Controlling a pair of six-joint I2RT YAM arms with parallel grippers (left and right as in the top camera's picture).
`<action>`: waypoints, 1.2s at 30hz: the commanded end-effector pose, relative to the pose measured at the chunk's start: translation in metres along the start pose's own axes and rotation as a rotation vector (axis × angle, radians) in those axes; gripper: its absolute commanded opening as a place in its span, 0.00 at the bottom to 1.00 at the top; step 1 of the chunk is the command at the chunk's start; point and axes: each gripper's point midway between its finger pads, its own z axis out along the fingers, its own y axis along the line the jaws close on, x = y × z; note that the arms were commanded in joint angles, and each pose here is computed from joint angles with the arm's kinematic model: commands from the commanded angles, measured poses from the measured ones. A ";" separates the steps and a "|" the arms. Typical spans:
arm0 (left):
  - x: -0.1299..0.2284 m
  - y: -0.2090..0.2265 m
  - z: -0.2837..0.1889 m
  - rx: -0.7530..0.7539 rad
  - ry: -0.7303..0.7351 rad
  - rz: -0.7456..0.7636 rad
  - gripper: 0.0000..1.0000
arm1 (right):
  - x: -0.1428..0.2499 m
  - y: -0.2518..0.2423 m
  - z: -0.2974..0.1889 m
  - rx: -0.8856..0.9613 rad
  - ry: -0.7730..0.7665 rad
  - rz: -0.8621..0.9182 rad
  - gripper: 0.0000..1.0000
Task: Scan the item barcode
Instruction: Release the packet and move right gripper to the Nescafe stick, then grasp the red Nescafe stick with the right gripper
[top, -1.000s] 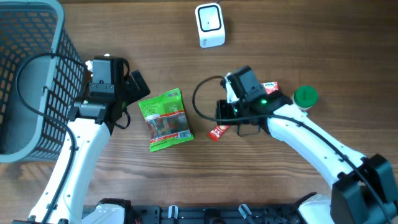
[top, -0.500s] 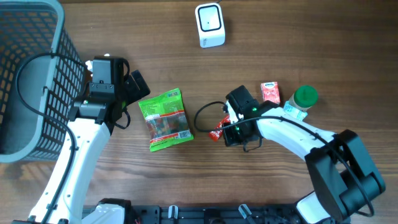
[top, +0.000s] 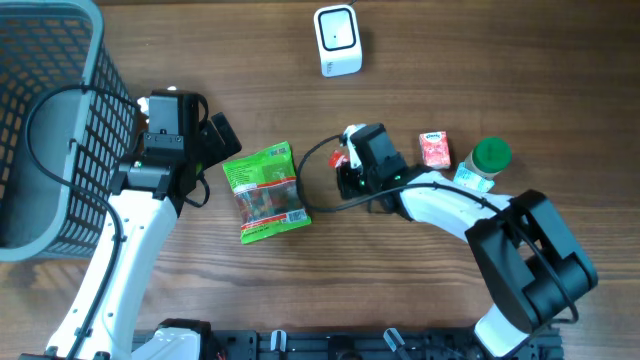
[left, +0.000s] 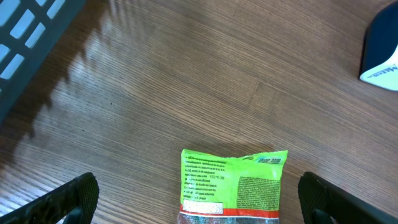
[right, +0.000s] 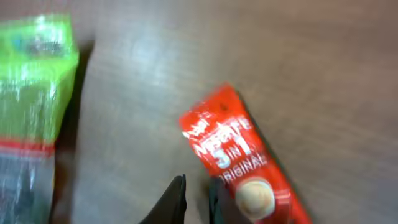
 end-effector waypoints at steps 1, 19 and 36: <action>-0.005 0.002 -0.001 -0.008 -0.012 -0.005 1.00 | -0.029 -0.023 -0.002 0.081 -0.115 0.004 0.17; -0.005 0.002 -0.001 -0.008 -0.012 -0.005 1.00 | 0.014 -0.057 -0.073 0.162 0.217 -0.456 0.63; -0.004 0.002 -0.001 -0.008 -0.012 -0.005 1.00 | 0.055 -0.058 -0.038 0.071 0.366 -0.432 0.42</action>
